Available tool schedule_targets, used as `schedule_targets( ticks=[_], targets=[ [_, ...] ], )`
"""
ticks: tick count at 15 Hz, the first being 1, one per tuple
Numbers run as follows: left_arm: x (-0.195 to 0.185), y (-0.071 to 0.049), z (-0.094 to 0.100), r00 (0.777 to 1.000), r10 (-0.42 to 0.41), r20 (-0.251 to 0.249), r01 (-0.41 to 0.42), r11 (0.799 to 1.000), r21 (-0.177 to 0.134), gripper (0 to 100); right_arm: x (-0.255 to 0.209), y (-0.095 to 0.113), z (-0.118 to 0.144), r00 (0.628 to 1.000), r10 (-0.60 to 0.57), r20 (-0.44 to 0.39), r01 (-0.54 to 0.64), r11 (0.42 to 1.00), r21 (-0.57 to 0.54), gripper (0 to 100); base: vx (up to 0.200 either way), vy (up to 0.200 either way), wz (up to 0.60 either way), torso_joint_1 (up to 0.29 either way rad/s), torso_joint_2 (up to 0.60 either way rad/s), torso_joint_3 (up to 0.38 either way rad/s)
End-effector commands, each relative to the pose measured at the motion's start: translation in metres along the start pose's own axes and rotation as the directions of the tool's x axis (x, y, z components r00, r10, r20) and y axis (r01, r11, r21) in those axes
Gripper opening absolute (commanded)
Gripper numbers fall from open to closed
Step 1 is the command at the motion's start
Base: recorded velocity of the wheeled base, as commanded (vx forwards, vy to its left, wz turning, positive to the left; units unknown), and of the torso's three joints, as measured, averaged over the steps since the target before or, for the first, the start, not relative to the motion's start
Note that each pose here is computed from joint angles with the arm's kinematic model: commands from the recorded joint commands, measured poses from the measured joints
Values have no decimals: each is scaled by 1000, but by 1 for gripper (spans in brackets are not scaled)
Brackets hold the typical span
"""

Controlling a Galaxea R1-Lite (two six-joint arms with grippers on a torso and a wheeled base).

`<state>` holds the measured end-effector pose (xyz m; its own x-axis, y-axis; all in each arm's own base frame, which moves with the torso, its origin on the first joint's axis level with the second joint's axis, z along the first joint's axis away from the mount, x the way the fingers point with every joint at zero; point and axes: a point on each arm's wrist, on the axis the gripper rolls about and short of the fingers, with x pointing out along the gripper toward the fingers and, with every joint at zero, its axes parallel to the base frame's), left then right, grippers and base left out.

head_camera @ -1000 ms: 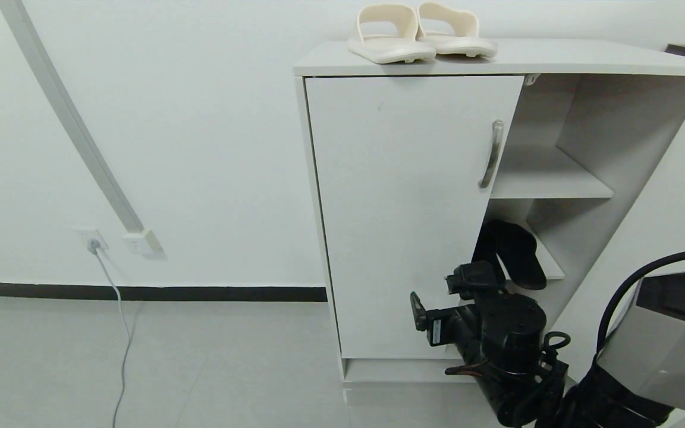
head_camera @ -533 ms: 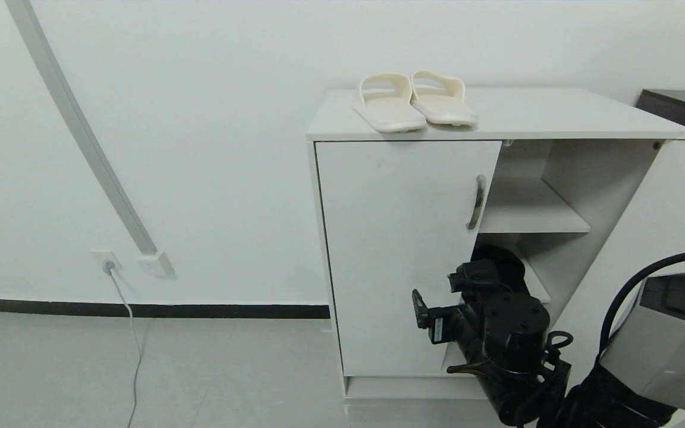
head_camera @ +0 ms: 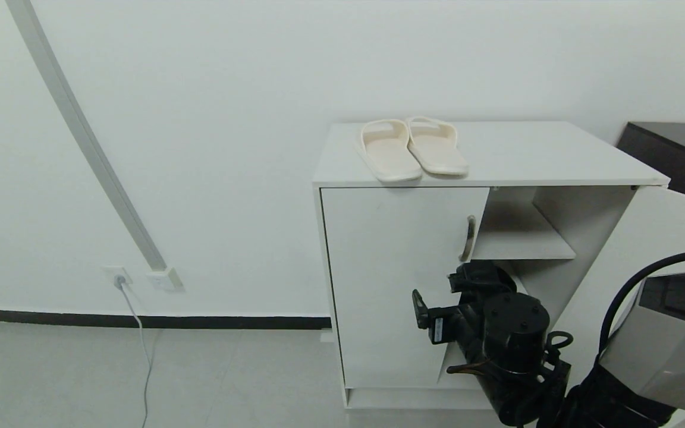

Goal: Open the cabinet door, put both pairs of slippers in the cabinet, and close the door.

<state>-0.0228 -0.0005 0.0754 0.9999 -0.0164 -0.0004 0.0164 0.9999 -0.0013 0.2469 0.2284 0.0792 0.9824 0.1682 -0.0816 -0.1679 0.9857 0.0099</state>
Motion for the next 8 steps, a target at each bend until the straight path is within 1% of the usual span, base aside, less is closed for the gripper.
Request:
schedule_targets(
  ticks=[1,8],
  targets=[
    [0,0,0,1000,0,0,0,1000,-2,0,0,1,-1,1000,1,-2,-1,1000,-2,100,0,0,0,173,-486,-315],
    [0,0,0,1000,0,0,0,1000,-2,0,0,0,-1,1000,1,-2,-1,1000,-2,100,0,0,0,207,-522,-316]
  ],
)
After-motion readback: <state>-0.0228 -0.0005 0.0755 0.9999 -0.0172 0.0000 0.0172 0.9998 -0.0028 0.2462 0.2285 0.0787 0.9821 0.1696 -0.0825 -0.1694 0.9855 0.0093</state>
